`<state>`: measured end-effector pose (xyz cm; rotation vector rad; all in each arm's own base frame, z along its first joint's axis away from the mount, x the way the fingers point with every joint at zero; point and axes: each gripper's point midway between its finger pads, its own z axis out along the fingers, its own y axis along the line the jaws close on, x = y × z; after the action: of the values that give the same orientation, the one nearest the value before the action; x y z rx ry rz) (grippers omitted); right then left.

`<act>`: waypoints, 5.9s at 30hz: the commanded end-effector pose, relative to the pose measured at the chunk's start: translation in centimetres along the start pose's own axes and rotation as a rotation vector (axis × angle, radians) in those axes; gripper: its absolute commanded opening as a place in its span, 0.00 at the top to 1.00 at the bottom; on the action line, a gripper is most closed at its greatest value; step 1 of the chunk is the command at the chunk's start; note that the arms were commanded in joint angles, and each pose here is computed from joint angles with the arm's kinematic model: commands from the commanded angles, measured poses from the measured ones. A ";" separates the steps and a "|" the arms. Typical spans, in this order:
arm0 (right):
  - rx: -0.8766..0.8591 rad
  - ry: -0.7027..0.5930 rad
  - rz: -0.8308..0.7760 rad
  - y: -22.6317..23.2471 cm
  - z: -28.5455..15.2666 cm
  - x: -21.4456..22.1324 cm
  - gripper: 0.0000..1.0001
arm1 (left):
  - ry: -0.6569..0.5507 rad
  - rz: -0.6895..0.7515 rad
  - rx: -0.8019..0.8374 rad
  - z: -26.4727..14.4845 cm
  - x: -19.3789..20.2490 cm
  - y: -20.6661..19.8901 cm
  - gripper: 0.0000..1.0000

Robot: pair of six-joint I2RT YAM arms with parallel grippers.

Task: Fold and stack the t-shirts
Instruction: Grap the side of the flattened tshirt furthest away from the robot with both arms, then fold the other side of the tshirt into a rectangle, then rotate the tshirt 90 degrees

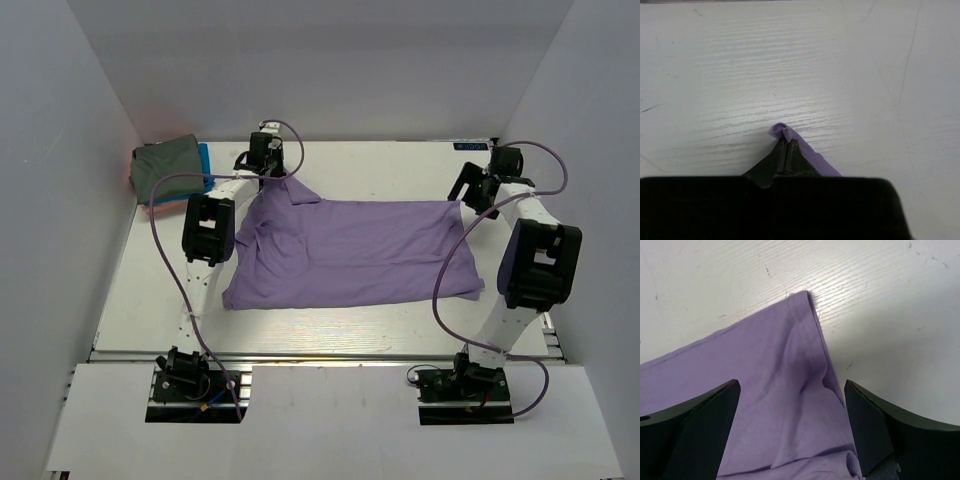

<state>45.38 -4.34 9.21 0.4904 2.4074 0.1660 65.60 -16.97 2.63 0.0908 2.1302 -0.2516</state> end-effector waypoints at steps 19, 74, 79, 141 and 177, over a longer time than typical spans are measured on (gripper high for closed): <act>0.147 0.010 -0.087 0.6 9.5 -2.5 0.16 | -0.084 0.040 0.059 -3.7 -3.1 -1.0 1.00; 0.144 -0.178 -0.098 -0.5 -2.6 0.8 1.00 | 0.088 -0.355 0.162 -36.0 20.2 -2.1 1.00; 0.174 -0.144 -0.082 -1.8 -2.8 3.6 1.00 | 0.124 -0.368 0.137 -36.5 21.4 -1.7 1.00; -0.173 0.263 0.076 2.9 -4.0 20.1 0.10 | 0.456 -0.301 -0.056 -11.3 12.2 -1.4 0.00; -0.874 0.376 -0.825 25.4 -23.3 41.2 0.10 | -0.077 -0.367 0.475 0.0 -5.3 -13.9 0.00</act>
<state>7.21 34.55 6.14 -1.0212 2.4511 0.9883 67.49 -28.44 5.73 -0.1660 1.9934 -0.9194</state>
